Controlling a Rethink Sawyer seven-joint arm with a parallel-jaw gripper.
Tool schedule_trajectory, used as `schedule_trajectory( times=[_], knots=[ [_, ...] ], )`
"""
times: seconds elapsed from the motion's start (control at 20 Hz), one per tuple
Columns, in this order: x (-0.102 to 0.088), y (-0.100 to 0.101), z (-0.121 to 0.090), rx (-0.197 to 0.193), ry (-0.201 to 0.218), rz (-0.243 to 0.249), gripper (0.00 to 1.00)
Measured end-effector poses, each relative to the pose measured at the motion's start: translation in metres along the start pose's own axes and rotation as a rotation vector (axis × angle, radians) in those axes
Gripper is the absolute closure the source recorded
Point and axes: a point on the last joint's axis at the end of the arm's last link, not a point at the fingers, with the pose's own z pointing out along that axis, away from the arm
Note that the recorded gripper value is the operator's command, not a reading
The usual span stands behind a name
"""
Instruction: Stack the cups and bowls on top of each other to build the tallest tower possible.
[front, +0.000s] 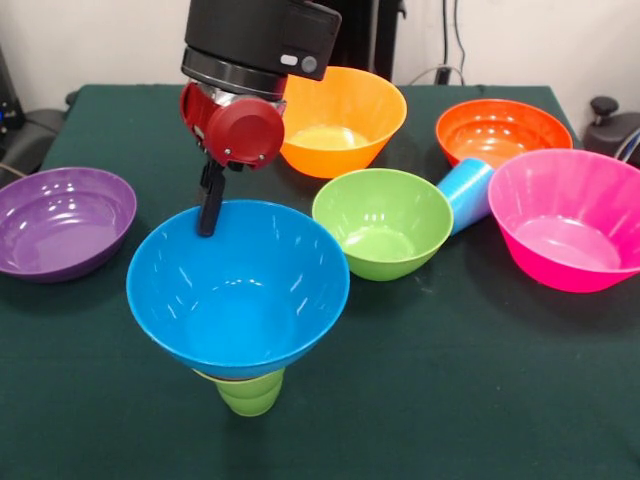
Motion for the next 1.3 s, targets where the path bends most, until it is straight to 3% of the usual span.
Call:
schedule_trajectory(
  times=[1.0,1.05,1.3],
  knots=[
    [-0.013,0.002,-0.007,-0.01,-0.012,0.013,1.0],
    [-0.013,0.003,-0.008,-0.012,-0.013,0.013,0.0],
    [-0.014,0.004,-0.009,-0.014,-0.015,0.014,0.0]
  ],
)
